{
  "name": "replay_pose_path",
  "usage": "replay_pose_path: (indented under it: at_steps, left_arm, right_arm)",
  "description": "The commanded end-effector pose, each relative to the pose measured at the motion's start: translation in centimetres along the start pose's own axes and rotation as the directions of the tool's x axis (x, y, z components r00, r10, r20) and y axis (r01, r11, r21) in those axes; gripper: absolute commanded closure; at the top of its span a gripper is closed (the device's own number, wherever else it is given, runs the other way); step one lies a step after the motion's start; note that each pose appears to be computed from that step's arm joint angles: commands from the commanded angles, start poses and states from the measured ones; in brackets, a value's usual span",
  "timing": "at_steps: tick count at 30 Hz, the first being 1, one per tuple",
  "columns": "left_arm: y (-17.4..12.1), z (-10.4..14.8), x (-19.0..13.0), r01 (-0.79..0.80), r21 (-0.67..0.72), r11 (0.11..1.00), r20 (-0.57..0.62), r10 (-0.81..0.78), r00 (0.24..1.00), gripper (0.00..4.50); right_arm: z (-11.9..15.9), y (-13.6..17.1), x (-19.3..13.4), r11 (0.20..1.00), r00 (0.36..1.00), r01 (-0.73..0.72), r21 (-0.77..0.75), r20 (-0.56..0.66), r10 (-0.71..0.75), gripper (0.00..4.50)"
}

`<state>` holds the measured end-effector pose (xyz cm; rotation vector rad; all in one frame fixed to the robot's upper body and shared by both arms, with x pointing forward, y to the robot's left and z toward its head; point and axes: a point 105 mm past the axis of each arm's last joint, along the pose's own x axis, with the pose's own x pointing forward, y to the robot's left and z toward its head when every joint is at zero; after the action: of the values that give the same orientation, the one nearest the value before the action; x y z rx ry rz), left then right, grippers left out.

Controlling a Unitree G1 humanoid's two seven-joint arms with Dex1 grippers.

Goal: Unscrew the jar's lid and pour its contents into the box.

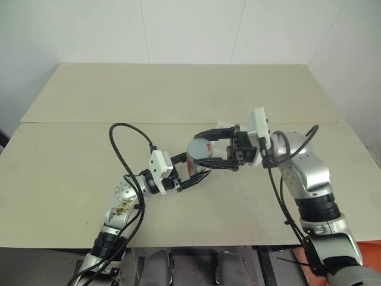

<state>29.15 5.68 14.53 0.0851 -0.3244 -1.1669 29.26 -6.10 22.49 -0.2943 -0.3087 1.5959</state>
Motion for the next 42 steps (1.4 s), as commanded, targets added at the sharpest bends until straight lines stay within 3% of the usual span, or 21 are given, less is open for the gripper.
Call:
replay_pose_path:
  at_steps: [1,17,32,37,42]
  left_arm:
    - [0.0,1.4,0.2,0.015,0.031,0.999,0.035,-0.017,0.999,1.74]
    - [-0.6,1.6,0.2,0.04,0.035,0.999,0.032,-0.041,0.999,1.74]
    - [-0.9,1.4,0.1,0.033,0.029,0.999,0.031,-0.034,0.999,1.74]
    - [-0.8,1.4,0.1,0.036,0.03,0.999,0.027,-0.036,0.999,1.74]
    - [-0.6,1.4,0.1,0.026,0.031,0.999,0.028,-0.027,0.999,1.74]
  right_arm:
    - [1.0,0.1,0.2,0.993,0.993,-0.109,-0.047,0.029,0.111,1.71]
    - [1.5,-1.4,0.9,0.928,0.929,-0.371,-0.028,0.006,0.371,1.71]
    - [1.0,-2.9,1.2,0.924,0.923,-0.383,-0.015,-0.046,0.382,1.71]
    - [1.4,-3.2,0.6,0.934,0.934,-0.358,0.021,-0.012,0.358,0.15]
    - [1.6,-2.9,-0.5,0.945,0.946,-0.324,-0.052,0.003,0.324,0.07]
